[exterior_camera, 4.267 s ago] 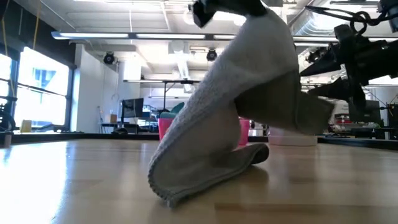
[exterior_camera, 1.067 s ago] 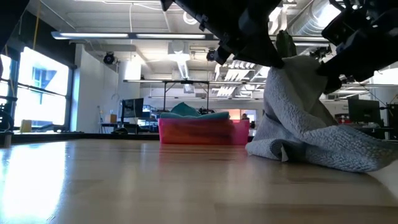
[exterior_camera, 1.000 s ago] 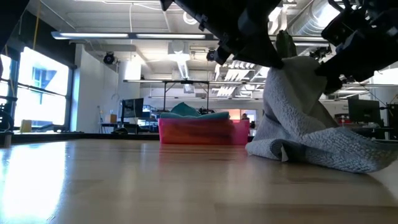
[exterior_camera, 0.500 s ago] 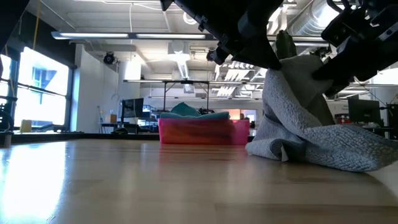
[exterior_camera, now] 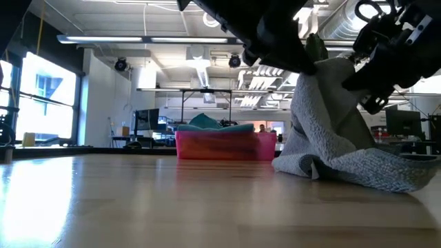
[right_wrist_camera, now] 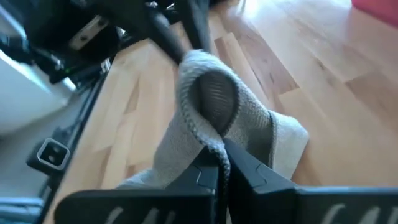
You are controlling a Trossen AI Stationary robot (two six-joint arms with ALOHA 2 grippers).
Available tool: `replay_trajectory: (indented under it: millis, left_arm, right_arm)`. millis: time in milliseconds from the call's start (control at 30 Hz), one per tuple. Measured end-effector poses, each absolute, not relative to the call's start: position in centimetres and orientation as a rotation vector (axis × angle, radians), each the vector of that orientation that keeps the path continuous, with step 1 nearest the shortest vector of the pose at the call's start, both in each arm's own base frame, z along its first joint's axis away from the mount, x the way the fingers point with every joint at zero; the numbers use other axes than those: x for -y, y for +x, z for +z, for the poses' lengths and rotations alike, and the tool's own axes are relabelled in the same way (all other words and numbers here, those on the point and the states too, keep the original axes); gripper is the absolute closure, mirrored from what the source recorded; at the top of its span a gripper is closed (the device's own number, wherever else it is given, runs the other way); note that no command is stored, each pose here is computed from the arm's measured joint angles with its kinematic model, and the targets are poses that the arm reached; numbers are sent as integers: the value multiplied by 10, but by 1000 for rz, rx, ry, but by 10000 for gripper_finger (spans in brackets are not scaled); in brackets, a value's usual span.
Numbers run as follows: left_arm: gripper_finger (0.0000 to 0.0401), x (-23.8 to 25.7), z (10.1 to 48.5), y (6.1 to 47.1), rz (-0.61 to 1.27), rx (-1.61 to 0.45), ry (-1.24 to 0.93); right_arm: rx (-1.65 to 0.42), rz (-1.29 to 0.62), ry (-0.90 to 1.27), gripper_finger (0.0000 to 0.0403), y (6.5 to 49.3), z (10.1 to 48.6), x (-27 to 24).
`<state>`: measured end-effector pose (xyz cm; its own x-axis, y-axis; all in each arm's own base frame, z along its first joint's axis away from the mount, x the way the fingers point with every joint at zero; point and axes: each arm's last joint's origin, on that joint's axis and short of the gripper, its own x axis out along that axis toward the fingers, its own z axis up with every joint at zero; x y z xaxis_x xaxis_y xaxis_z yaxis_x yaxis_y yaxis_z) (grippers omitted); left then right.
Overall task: Fold microfiber towels
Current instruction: Fold the gray microfiber cloth on the table
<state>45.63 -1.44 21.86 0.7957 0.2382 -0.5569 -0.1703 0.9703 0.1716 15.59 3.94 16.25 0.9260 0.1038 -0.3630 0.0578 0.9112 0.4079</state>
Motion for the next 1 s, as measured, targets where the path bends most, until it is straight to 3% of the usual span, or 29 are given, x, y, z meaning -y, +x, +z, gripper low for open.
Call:
replay_trajectory:
  millis: [267,400,567,633,767,1000]
  left_arm:
    - [288,27,219,455,177,-636,372]
    - [257,31,221,453,340,-666,544]
    - [238,36,226,446,696,-721,748]
    - [236,43,227,444,771,-710,752]
    - [236,60,227,443,706,-670,709]
    - [236,70,231,450,529,-522,457]
  right_arm:
    - [-358,-117,769,402,156,163,-37]
    - [-337,-170,895,402,157,163,-33]
    - [-231,-350,917,403,158,163,-20]
    - [-180,-436,908,403,158,163,-13]
    - [-94,-532,887,403,159,166,-3]
    - [41,-425,974,403,164,182,-2]
